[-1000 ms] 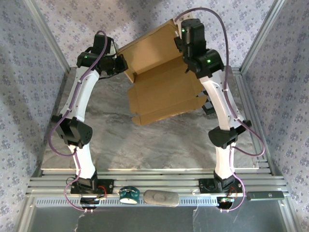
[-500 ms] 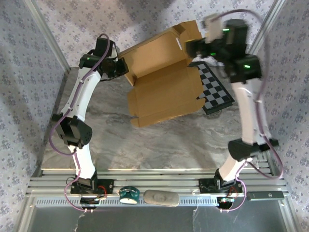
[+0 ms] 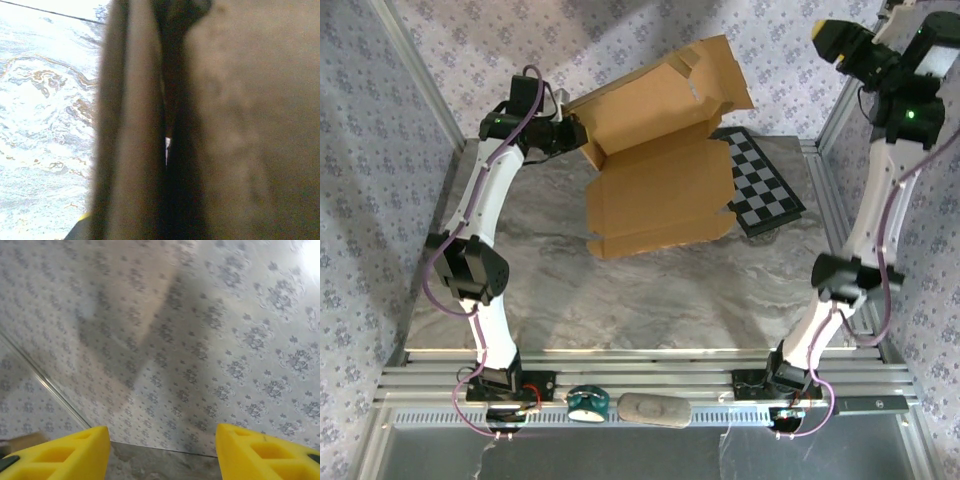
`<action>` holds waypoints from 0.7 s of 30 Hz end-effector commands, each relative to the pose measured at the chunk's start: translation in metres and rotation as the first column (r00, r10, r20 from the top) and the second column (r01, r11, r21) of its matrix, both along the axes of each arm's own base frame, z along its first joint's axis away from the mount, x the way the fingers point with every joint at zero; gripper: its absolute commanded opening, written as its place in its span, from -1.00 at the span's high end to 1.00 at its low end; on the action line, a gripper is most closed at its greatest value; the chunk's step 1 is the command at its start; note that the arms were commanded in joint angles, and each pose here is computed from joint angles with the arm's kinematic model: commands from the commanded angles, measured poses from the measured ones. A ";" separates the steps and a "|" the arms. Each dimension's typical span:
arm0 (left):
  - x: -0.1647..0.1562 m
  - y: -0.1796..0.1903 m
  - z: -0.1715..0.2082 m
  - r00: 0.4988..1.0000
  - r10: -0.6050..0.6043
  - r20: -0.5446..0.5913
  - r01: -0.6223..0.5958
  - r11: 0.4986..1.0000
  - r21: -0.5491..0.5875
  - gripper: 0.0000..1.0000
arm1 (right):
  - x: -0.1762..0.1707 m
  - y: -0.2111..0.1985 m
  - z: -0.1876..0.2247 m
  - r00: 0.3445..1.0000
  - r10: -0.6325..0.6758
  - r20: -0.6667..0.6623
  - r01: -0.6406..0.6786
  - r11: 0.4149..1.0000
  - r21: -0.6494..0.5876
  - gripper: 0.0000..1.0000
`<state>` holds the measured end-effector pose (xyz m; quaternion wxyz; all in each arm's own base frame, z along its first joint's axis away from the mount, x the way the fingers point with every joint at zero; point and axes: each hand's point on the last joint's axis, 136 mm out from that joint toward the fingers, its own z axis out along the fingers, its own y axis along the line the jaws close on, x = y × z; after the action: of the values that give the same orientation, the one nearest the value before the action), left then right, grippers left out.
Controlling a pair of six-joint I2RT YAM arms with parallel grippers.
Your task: Fold the paper box
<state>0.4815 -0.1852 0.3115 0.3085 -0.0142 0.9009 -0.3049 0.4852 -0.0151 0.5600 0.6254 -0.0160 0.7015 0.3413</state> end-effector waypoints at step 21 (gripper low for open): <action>0.006 -0.015 -0.012 0.994 -0.105 -0.021 0.102 0.991 -0.091 1.00 | -0.033 0.147 -0.049 0.841 0.522 -0.145 -0.520 0.852 0.053 -0.10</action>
<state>0.4833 -0.1967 0.2933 0.2745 0.0044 0.8992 -0.3407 0.4728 0.1177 0.4930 0.4465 -0.1409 0.7323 0.4944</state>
